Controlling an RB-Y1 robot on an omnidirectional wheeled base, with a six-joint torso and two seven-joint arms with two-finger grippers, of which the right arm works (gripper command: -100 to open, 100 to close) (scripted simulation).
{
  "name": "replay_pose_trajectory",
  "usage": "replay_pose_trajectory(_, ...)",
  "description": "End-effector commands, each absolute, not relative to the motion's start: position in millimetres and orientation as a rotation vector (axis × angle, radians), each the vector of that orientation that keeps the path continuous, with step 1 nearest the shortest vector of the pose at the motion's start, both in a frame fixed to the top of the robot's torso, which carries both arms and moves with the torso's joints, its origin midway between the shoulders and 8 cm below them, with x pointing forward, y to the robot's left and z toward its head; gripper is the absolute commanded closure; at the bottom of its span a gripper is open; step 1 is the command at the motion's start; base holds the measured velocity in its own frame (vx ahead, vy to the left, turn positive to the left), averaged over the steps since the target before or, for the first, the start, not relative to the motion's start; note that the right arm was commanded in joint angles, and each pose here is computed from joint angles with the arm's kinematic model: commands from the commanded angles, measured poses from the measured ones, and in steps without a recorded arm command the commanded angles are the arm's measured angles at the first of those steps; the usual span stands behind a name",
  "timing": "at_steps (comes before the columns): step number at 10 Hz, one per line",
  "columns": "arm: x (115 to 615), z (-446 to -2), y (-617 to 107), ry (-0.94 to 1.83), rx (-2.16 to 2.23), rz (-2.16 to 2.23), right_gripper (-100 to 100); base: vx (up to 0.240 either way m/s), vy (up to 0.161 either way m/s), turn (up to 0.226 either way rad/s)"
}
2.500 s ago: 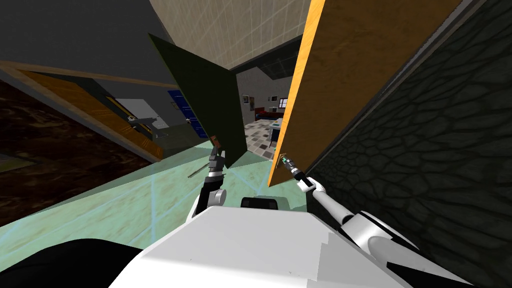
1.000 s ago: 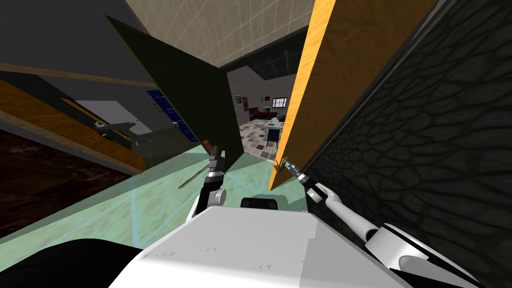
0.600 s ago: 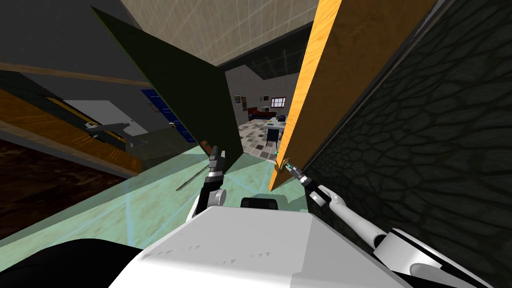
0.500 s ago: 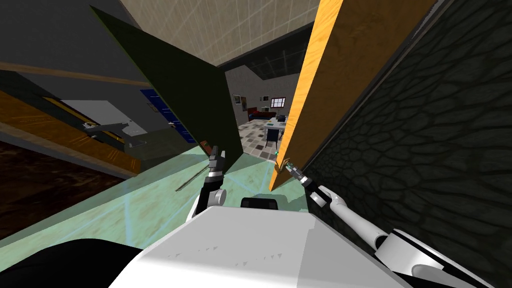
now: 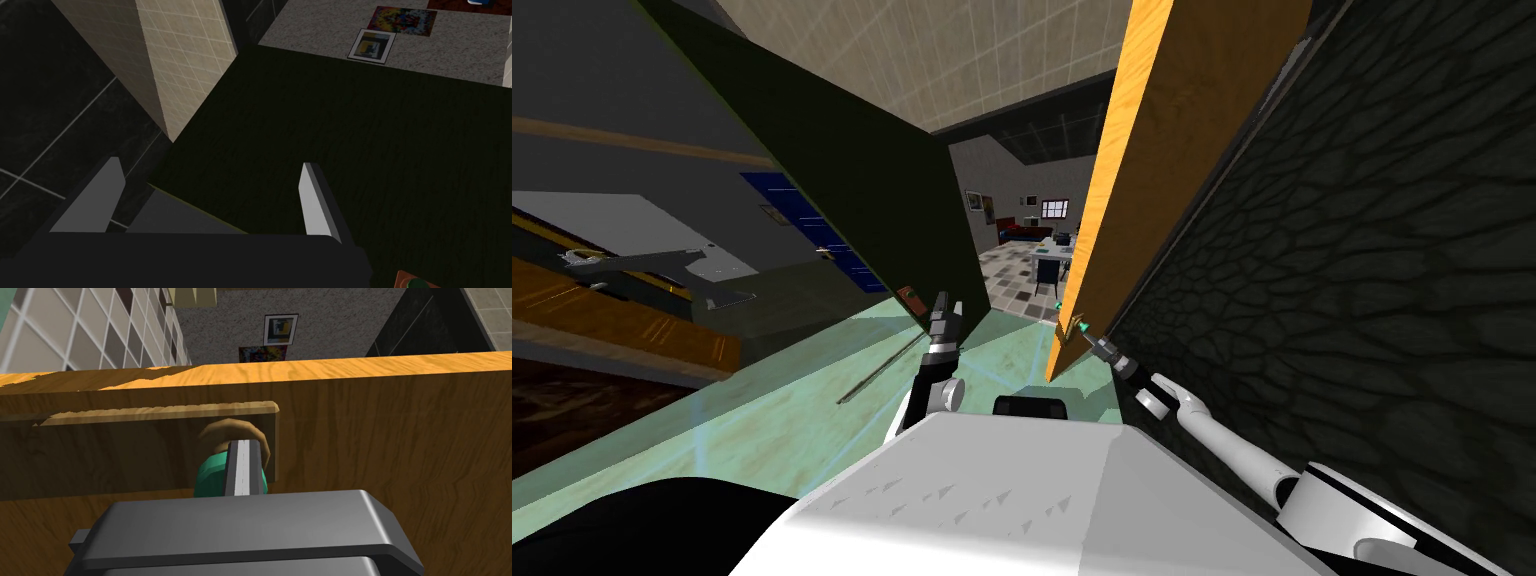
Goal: Pull the door open
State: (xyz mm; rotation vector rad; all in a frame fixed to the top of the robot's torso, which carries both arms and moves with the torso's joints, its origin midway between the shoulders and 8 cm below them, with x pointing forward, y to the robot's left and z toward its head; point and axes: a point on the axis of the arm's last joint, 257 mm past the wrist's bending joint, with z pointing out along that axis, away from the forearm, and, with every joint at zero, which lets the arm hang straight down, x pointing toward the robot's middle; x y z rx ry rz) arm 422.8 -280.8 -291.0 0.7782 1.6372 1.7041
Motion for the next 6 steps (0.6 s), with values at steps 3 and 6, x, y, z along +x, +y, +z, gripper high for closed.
replay_pose_trajectory(3,419.9,-293.8,-265.6,1.698,0.762,1.731,-100,-0.026,-0.060,-0.314)
replay_pose_trajectory(6,418.0,-294.5,-262.0,1.721,0.756,1.737,-100,-0.026,-0.075,-0.225)
